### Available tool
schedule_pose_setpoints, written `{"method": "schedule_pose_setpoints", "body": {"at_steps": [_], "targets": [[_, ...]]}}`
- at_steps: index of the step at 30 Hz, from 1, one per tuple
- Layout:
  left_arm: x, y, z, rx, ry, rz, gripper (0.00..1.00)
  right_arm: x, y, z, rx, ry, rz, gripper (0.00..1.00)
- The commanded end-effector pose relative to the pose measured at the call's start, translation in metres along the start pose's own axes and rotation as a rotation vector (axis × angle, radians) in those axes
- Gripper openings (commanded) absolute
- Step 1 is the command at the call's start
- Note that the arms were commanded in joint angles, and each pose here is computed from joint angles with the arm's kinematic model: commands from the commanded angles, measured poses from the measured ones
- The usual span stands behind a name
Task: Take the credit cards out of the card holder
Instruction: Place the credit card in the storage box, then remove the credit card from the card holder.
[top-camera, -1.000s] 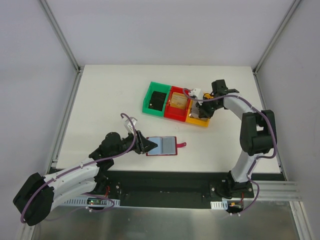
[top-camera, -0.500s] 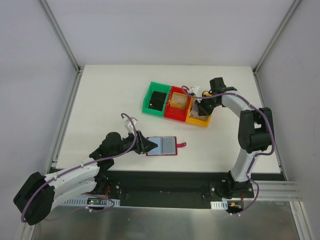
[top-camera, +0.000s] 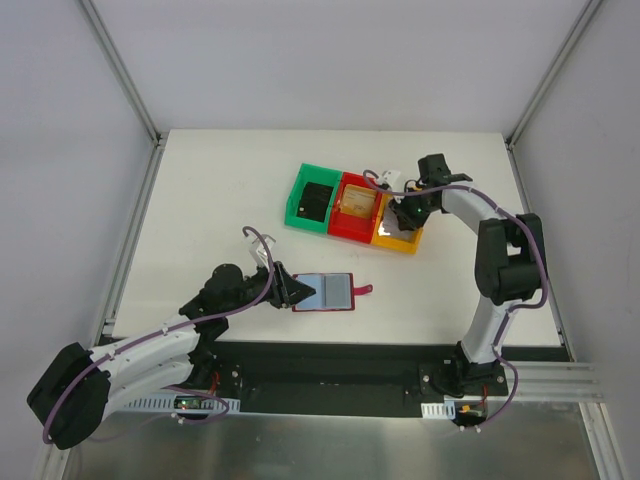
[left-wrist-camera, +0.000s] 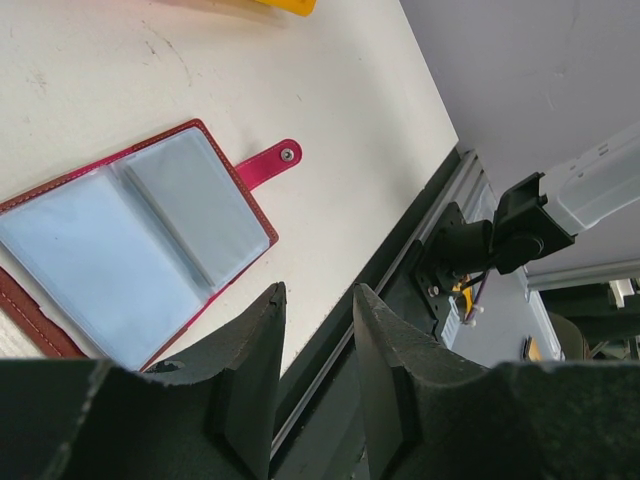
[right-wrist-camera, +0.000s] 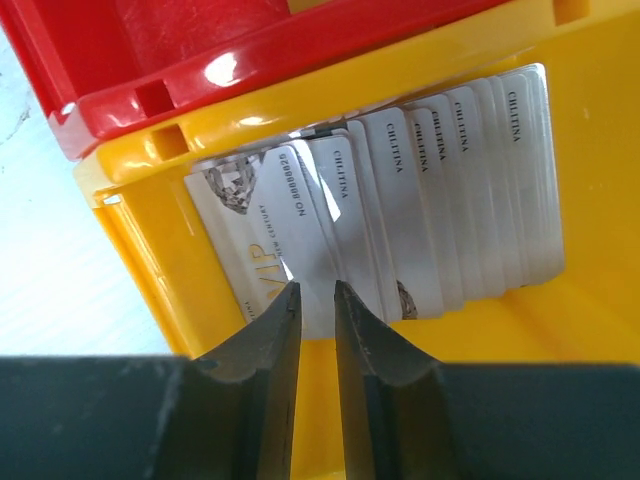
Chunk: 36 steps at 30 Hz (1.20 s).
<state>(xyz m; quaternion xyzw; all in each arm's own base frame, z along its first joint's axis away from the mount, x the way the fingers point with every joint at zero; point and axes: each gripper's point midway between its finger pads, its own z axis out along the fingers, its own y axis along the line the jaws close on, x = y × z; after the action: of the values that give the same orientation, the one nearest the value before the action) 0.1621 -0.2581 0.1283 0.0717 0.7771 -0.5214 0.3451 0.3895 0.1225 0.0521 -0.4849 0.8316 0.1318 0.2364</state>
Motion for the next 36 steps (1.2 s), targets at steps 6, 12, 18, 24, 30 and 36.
{"method": "schedule_pose_setpoints", "body": {"at_steps": [6, 12, 18, 24, 30, 36], "targets": [[-0.007, -0.003, -0.001, 0.009, -0.028, 0.024, 0.33, -0.039, -0.035, -0.029, 0.173, -0.091, 0.026, 0.23], [-0.01, 0.0, -0.003, -0.014, -0.046, 0.022, 0.35, -0.098, -0.06, -0.09, 0.405, -0.316, 0.05, 0.24], [-0.01, 0.016, -0.007, -0.098, -0.08, -0.032, 0.42, -0.132, -0.03, -0.137, 0.537, -0.447, 0.014, 0.31], [-0.012, 0.033, -0.014, -0.209, -0.104, -0.119, 0.65, -0.139, 0.045, -0.151, 0.487, -0.517, -0.03, 0.32], [-0.018, 0.059, -0.026, -0.323, -0.196, -0.318, 0.99, -0.119, 0.111, -0.151, 0.397, -0.61, 0.049, 0.95], [-0.021, 0.052, -0.028, -0.28, -0.164, -0.209, 0.99, -0.102, 0.156, -0.153, 0.203, -0.788, 0.459, 0.95]]}}
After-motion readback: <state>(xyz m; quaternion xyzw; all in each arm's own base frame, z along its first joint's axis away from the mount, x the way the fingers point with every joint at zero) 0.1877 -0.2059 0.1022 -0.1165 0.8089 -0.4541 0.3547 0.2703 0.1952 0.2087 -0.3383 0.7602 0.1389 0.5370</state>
